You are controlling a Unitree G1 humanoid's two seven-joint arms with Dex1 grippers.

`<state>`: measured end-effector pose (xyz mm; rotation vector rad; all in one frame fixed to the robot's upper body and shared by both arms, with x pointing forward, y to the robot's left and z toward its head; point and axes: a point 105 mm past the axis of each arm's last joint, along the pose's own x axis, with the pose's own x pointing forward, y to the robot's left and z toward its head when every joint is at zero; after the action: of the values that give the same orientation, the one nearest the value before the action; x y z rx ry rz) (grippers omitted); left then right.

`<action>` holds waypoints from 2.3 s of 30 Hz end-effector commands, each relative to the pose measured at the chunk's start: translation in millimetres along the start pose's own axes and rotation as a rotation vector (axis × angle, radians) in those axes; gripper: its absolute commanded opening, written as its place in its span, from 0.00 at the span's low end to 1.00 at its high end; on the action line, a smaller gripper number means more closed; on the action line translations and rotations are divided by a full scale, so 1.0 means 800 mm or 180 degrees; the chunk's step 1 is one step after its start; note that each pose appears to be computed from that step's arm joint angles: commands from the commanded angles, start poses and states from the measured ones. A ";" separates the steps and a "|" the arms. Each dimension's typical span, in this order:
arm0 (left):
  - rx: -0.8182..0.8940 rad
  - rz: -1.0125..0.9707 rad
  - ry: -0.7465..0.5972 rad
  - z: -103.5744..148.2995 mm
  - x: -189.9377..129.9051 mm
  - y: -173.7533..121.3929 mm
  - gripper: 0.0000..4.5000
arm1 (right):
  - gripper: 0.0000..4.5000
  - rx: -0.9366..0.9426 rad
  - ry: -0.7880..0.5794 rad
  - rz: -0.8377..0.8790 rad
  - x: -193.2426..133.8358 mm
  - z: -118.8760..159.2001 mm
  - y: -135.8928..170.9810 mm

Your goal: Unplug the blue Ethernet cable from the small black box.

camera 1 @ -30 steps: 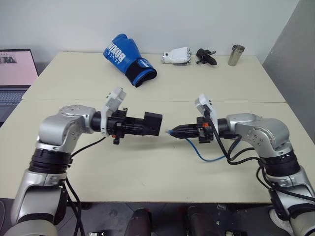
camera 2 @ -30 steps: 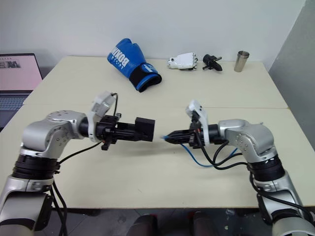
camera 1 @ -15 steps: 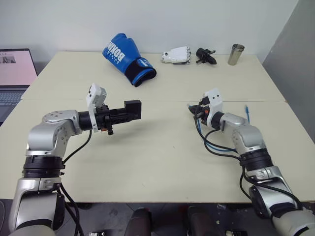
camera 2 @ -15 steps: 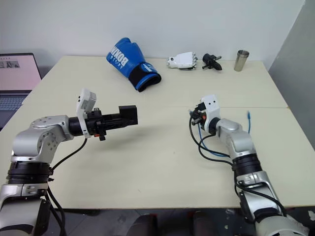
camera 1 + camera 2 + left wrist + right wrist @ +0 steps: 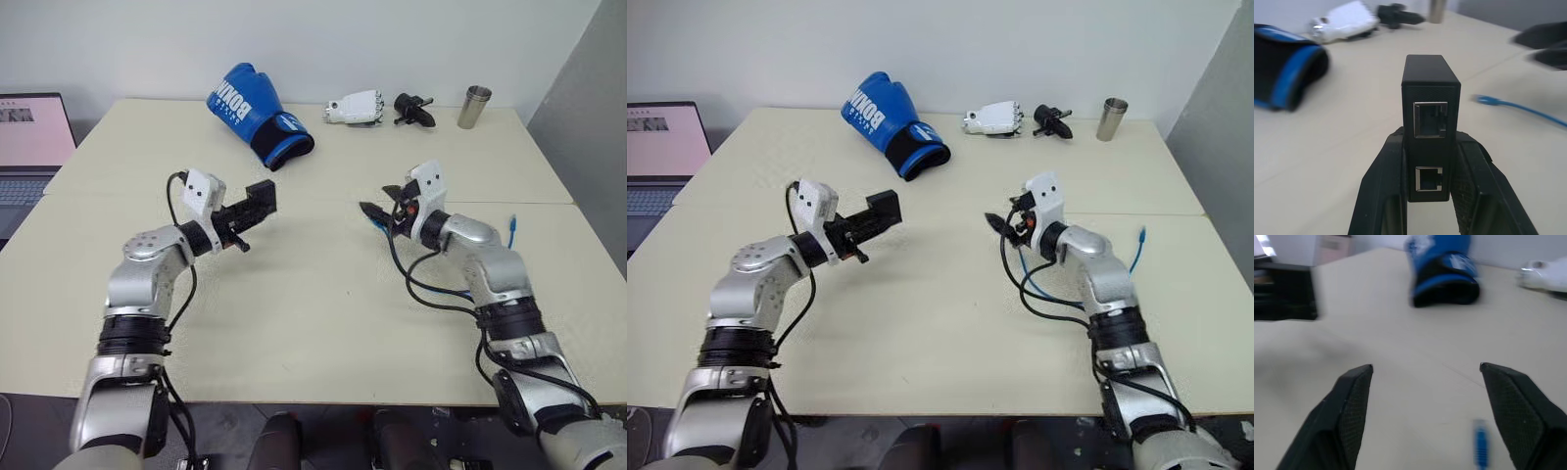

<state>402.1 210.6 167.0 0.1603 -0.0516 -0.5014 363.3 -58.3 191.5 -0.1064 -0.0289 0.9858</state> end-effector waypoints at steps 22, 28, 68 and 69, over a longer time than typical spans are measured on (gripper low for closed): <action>-0.0313 0.0970 0.0262 -0.105 -0.035 0.035 0.18 | 0.84 -0.0418 0.0422 0.0324 0.009 -0.011 0.034; -0.0324 0.0966 0.0298 -0.109 -0.039 0.036 0.25 | 0.84 -0.0414 0.0409 0.0364 0.012 -0.009 0.035; 0.0842 -0.0380 0.0674 0.049 -0.103 0.014 0.74 | 0.84 -0.0577 0.0602 0.0130 -0.136 0.035 0.008; 0.0875 -0.0445 0.0729 0.052 -0.106 0.016 0.74 | 0.84 -0.0548 0.0638 0.0148 -0.143 0.037 0.006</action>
<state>334.0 257.5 196.1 0.4787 0.1250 -0.5597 301.3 -144.1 205.3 -0.3499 0.1210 0.9834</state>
